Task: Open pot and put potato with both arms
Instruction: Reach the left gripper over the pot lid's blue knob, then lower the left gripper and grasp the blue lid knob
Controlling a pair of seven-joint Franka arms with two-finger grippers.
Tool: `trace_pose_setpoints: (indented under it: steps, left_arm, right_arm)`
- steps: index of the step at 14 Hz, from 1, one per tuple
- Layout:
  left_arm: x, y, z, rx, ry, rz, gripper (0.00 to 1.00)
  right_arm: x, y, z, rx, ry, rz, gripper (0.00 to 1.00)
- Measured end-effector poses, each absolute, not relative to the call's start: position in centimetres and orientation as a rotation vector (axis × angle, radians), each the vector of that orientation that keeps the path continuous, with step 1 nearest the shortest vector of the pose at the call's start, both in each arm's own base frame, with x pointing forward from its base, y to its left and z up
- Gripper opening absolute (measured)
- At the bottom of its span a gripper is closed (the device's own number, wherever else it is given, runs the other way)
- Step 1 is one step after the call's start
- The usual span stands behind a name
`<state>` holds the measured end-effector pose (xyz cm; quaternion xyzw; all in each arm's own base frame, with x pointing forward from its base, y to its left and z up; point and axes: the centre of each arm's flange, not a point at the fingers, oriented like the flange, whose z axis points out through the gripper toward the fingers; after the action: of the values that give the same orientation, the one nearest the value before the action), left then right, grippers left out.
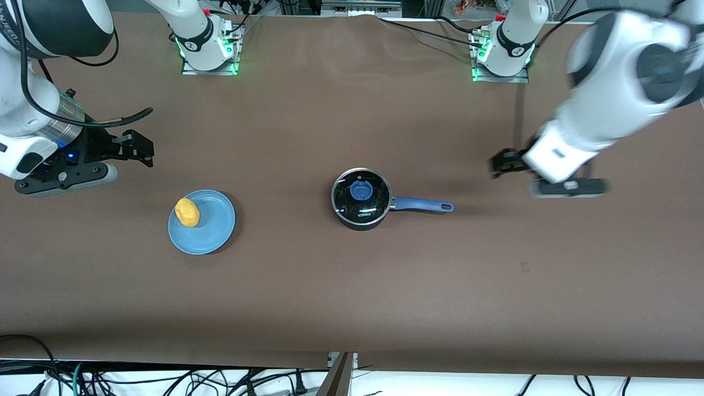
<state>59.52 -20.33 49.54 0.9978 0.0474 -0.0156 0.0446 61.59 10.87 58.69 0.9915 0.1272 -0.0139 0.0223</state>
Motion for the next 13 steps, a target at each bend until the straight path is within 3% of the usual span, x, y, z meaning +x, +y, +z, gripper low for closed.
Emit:
trace_pose_setpoints:
  steps: [5,9,13]
  left_arm:
    - [59.3,-30.5,42.6,2.957,0.305,-0.034,1.00]
    - [56.3,-40.2,37.0,2.956,0.295,-0.031,1.00]
    - [56.1,-44.2,33.1,3.008,0.209,-0.007,1.00]
  right_arm:
    - [61.6,10.8,58.7,3.072,0.393,-0.044,1.00]
    - [61.6,10.8,58.7,3.072,0.391,-0.044,1.00]
    - [61.6,10.7,58.7,3.072,0.390,-0.045,1.00]
